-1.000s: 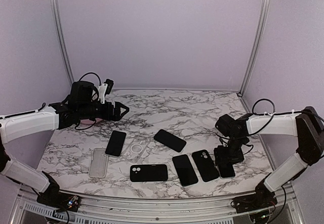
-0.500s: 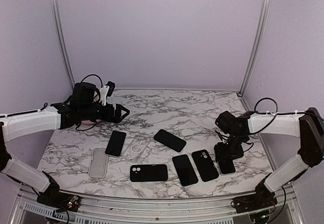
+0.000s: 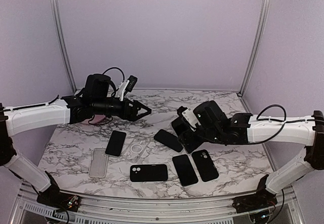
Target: Put the phone into the phone case
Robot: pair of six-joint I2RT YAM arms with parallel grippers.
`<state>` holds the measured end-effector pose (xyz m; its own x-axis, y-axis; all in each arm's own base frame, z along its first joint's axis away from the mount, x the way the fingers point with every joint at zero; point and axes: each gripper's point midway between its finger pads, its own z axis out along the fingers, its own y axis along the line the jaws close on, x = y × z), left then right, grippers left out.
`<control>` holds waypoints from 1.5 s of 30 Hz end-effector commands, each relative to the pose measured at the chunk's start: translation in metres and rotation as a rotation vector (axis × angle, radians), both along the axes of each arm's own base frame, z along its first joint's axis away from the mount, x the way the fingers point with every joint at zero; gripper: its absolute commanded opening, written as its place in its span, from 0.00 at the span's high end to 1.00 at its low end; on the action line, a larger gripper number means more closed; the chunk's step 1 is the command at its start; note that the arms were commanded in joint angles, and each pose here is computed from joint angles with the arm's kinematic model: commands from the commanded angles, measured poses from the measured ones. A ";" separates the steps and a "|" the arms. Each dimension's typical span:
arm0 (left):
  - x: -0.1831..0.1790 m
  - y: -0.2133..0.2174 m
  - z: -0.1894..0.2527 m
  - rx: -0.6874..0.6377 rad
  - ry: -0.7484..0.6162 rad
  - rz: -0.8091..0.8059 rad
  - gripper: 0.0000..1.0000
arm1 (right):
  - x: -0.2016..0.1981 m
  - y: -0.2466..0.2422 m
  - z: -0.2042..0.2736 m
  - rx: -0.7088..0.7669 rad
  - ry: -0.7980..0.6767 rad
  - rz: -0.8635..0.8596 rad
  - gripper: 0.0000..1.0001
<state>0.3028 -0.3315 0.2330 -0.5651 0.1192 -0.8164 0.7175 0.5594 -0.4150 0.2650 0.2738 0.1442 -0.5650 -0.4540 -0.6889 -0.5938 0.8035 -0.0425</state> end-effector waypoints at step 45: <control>-0.097 0.003 0.177 -0.612 -0.501 -0.167 1.00 | -0.054 0.072 0.197 0.787 -0.415 0.532 0.01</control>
